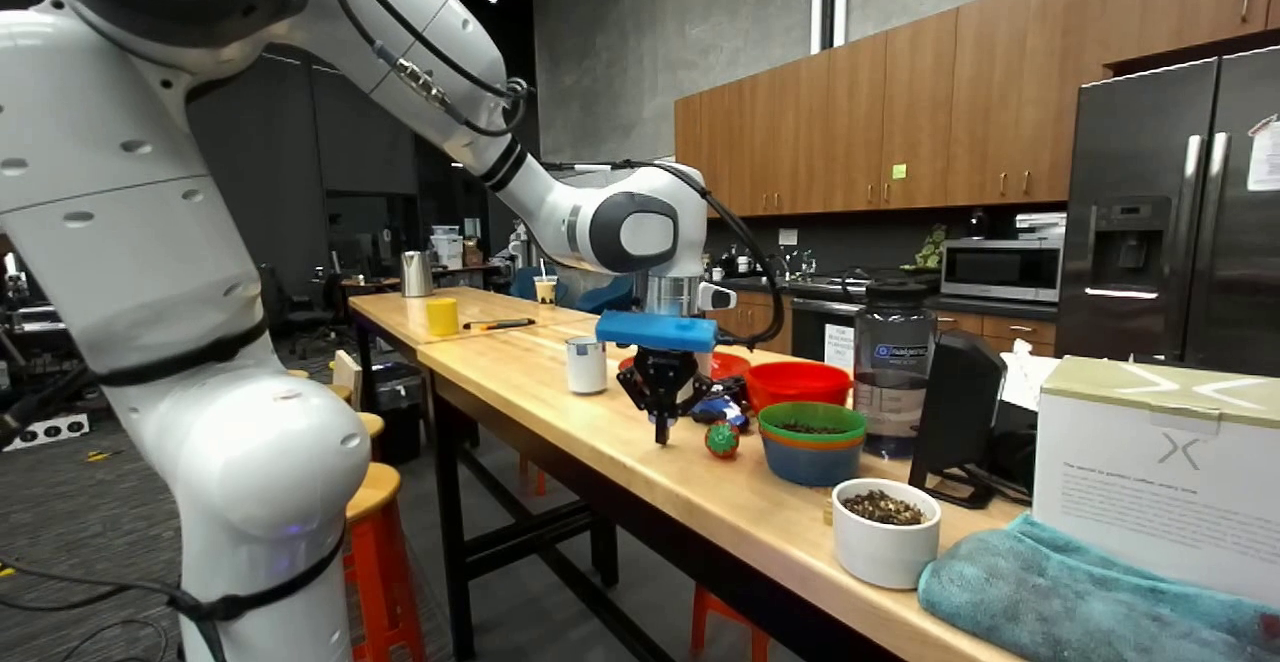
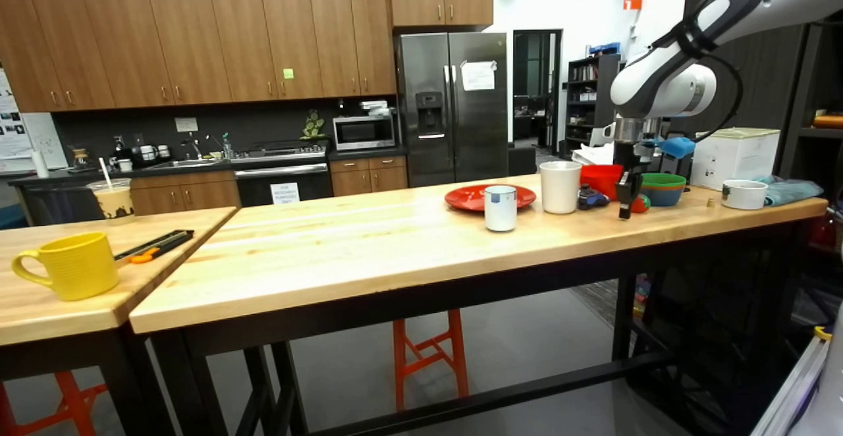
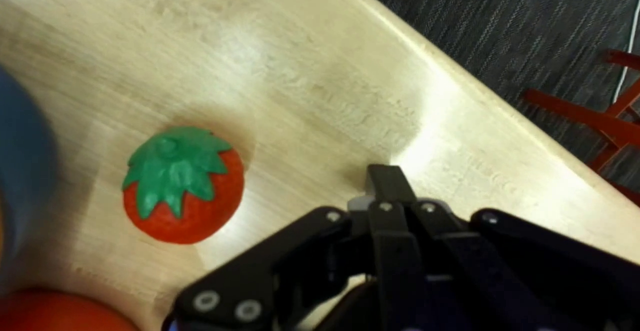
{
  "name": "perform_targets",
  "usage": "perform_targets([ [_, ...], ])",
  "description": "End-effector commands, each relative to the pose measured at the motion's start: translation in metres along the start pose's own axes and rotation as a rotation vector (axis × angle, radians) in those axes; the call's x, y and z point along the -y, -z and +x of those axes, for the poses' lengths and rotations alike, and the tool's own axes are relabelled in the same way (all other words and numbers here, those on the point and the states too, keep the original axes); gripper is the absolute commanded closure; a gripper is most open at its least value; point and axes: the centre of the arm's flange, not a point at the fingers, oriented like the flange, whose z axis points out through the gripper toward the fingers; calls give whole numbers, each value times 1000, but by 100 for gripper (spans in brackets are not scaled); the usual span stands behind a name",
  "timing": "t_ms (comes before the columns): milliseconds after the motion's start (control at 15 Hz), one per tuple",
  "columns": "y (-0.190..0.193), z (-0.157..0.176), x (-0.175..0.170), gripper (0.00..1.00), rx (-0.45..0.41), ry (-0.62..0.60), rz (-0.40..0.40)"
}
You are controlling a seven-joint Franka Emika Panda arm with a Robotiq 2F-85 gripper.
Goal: Push the strawberry toy off of the table
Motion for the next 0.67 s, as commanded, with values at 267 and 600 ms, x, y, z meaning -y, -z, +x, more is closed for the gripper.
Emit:
perform_targets([
  [267, -17, 18, -26, 100, -45, -17, -7],
  [600, -19, 26, -35, 100, -59, -33, -4],
])
